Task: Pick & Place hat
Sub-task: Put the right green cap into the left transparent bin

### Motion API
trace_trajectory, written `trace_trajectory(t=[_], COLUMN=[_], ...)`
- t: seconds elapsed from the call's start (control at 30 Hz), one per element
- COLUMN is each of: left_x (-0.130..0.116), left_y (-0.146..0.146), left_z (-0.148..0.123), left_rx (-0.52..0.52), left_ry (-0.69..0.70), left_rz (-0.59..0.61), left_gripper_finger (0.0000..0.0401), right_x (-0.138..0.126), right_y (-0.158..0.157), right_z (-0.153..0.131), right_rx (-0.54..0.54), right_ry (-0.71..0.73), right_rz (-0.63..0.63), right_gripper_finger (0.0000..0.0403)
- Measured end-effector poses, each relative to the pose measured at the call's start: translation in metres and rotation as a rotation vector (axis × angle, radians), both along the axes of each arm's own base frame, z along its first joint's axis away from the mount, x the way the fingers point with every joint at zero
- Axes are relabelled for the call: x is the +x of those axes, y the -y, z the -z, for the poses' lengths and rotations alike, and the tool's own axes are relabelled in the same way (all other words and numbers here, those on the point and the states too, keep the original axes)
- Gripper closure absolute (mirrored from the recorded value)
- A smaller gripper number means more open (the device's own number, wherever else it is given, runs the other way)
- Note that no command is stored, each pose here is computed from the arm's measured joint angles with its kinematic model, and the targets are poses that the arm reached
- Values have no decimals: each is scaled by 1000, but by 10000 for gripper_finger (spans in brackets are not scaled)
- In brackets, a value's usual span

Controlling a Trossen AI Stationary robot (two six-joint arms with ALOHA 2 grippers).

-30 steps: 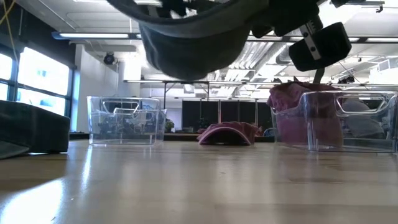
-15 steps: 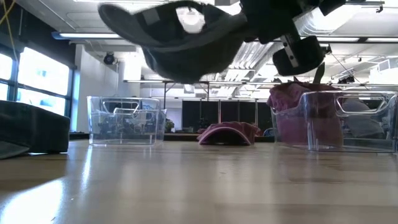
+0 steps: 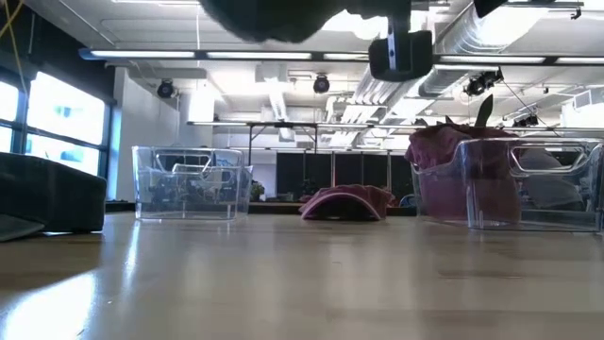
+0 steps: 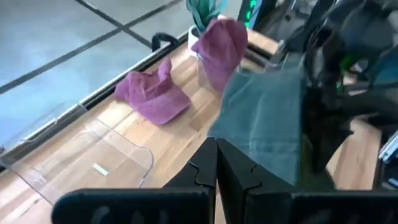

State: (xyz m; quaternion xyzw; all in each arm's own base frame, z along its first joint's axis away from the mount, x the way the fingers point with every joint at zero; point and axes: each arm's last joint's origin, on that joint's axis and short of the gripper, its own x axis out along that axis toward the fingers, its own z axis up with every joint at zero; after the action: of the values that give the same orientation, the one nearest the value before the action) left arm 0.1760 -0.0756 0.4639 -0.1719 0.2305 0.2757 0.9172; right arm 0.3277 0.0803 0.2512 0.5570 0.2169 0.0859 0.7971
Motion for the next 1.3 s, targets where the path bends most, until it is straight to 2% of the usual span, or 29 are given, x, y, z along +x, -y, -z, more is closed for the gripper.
trace_trajectory(t=[0.1,0.23,0.5,0.67,0.77,0.83,0.9,0.97,1.07,1.17,1.23,1.3], left_x=[-8,6,60,93,114,132,140,153,153,154,148,148], left_y=[-9,-24,-68,-101,-110,-108,-99,-81,-46,-14,2,12], left_z=[-7,-12,-9,13,30,39,52,57,67,74,78,82], left_rx=[56,132,53,-13,-95,-146,-230,-264,-284,-211,-133,-51], left_ry=[31,41,21,-89,-150,-140,-202,-188,-270,-326,-382,-383], left_rz=[-18,-62,49,101,227,365,506,637,759,782,747,686], left_gripper_finger=[401,401,401,401,401,401,401,401,401,401,401,401], right_x=[1,0,0,-2,-3,-5,-6,-7,-9,-9,-9,-9], right_y=[1,1,0,-6,-12,-15,-17,-19,-22,-22,-22,-22], right_z=[-1,0,0,0,2,3,5,6,8,9,9,8], right_rx=[3,2,9,-4,-15,-23,-29,-39,-53,-62,-56,-51], right_ry=[7,0,-5,-19,-34,-50,-61,-79,-100,-111,-108,-97], right_rz=[6,5,11,-2,-1,1,-2,1,9,23,29,32], right_gripper_finger=[391,395,394,395,395,394,393,394,395,394,393,394])
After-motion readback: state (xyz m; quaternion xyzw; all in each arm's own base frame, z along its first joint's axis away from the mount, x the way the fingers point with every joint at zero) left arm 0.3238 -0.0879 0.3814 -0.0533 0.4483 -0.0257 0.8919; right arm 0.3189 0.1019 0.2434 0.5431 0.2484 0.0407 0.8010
